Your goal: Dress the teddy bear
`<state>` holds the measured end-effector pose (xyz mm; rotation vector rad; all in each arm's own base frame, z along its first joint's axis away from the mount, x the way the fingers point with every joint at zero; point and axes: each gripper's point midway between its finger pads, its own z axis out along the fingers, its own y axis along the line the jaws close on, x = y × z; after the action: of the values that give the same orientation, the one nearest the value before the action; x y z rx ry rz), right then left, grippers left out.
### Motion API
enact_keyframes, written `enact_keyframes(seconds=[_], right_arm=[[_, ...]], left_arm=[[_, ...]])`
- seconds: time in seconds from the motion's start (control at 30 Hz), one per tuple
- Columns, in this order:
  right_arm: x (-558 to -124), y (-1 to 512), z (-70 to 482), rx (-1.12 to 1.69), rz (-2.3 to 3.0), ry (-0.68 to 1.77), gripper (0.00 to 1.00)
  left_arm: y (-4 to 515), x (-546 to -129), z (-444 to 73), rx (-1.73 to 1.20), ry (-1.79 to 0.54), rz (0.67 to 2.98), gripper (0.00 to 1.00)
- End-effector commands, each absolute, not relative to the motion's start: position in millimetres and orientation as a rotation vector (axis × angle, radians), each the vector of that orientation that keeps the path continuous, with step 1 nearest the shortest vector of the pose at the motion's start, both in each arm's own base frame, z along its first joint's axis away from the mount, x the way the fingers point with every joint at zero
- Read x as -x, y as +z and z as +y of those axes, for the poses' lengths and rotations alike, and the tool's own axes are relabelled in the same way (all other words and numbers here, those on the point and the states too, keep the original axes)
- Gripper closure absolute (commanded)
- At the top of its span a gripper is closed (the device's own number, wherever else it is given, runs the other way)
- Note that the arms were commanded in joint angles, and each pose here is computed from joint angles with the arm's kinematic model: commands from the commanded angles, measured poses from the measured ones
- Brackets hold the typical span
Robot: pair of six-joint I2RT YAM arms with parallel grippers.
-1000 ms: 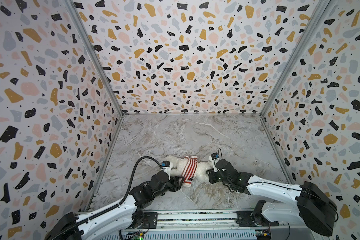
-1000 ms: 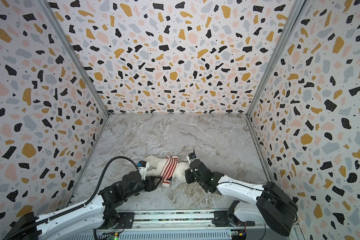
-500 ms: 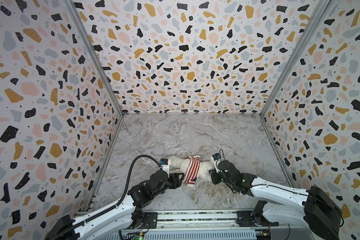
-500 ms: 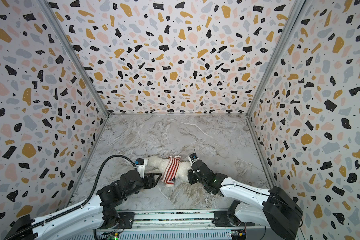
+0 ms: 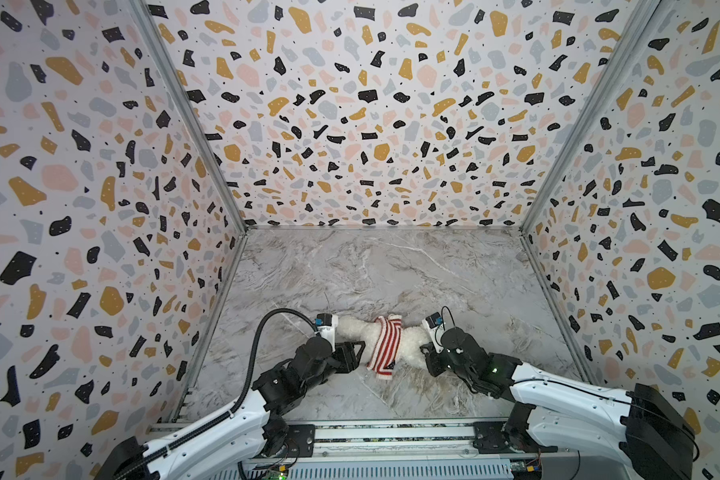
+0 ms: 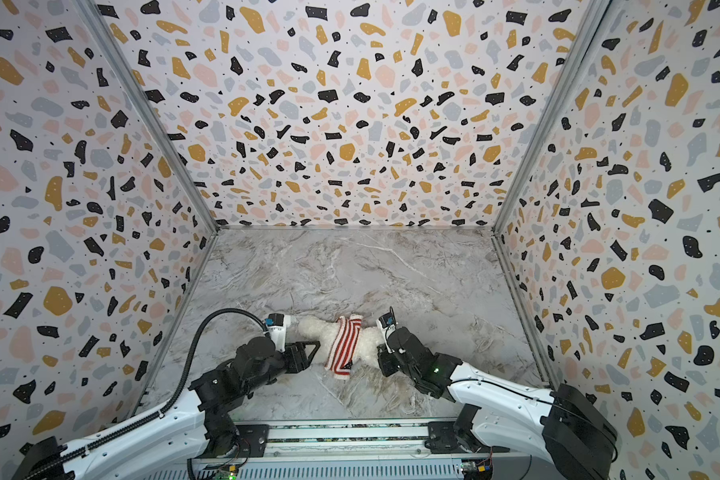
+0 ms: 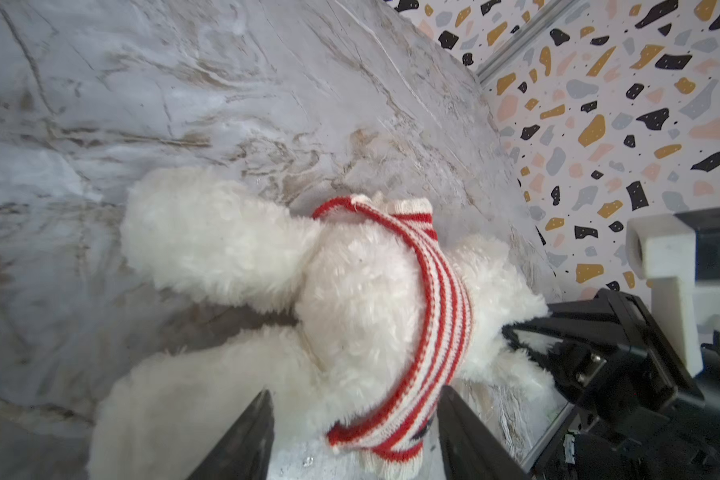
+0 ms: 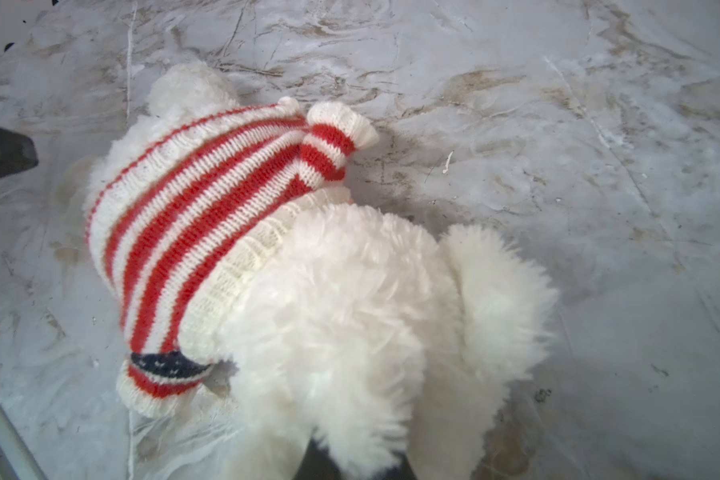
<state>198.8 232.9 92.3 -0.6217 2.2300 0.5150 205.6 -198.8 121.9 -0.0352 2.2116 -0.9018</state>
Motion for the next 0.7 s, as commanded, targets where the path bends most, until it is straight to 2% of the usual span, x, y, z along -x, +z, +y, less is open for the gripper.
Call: enact_keyframes(seconds=[0.0, 0.17, 0.33, 0.47, 0.67], right_arm=[[-202.6, 112.4, 239.5, 0.698, 2.093, 0.476, 1.00], [-206.9, 123.4, 240.3, 0.742, 1.997, 0.437, 1.00], [-205.7, 140.0, 248.2, 0.768, 1.897, 0.481, 1.00], [-206.9, 148.2, 251.2, 0.792, 1.829, 0.466, 1.00], [-208.9, 146.8, 251.4, 0.801, 1.814, 0.432, 1.00]], left_arm=[[146.3, -209.3, -201.0, -0.004, -0.945, 2.160, 0.37], [149.6, -214.6, -196.4, -0.026, -0.897, 2.185, 0.41], [151.0, -206.0, -220.3, -0.162, -1.004, 2.210, 0.43], [140.8, -201.7, -228.3, -0.222, -1.018, 2.261, 0.49], [160.1, -201.0, -242.7, -0.274, -1.102, 2.212, 0.61]])
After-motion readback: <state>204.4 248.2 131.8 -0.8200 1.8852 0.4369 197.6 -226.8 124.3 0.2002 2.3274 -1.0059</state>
